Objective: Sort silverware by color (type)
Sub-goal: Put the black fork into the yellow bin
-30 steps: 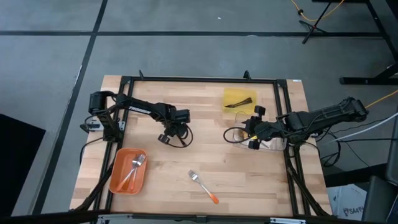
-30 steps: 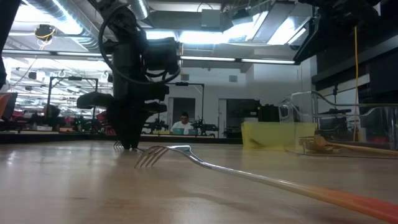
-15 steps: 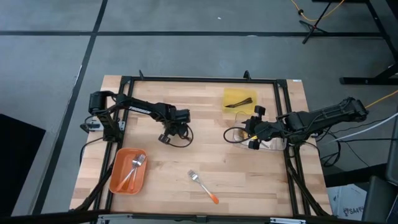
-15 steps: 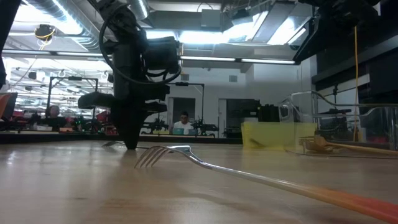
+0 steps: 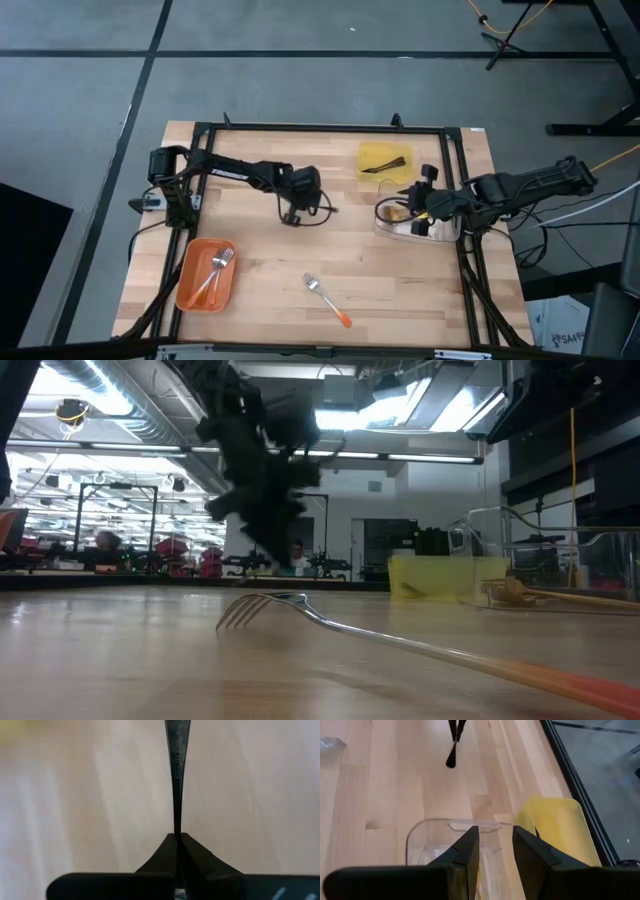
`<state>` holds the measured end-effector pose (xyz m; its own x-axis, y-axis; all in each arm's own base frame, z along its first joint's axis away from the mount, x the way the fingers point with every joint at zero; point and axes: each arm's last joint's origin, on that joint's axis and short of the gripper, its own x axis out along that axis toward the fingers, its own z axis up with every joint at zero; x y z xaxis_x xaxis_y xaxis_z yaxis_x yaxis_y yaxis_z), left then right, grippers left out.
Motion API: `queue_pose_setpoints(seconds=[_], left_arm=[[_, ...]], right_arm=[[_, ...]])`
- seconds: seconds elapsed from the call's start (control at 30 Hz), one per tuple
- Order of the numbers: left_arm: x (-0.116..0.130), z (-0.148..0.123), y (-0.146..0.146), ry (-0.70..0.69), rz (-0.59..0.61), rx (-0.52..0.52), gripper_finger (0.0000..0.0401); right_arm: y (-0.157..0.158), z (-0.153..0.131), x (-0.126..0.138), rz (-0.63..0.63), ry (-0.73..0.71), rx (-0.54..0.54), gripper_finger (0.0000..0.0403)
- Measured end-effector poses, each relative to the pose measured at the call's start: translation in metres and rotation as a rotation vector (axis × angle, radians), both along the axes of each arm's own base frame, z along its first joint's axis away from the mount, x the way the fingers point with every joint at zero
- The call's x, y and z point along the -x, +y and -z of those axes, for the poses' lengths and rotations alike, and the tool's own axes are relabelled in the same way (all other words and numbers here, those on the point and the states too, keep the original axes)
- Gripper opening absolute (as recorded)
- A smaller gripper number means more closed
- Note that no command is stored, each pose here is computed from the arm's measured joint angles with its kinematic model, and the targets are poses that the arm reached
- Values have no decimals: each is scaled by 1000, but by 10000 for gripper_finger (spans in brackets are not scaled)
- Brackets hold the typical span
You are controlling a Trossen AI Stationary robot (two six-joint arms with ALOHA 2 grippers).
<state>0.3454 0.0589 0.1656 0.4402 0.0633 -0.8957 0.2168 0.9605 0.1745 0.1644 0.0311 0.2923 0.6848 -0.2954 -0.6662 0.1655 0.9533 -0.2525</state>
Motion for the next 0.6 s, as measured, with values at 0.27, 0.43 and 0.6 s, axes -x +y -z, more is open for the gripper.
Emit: queue_pose_setpoints(seconds=[0.27,0.43,0.6], left_arm=[[-31,-36,14,-348,-76,-19,1],[-43,-56,26,-571,-126,-29,0],[-50,-76,37,-798,-160,-46,0]], right_arm=[[-1,1,5,-1,24,7,108],[-1,1,4,-1,26,8,108],[-2,-1,6,-18,23,26,108]])
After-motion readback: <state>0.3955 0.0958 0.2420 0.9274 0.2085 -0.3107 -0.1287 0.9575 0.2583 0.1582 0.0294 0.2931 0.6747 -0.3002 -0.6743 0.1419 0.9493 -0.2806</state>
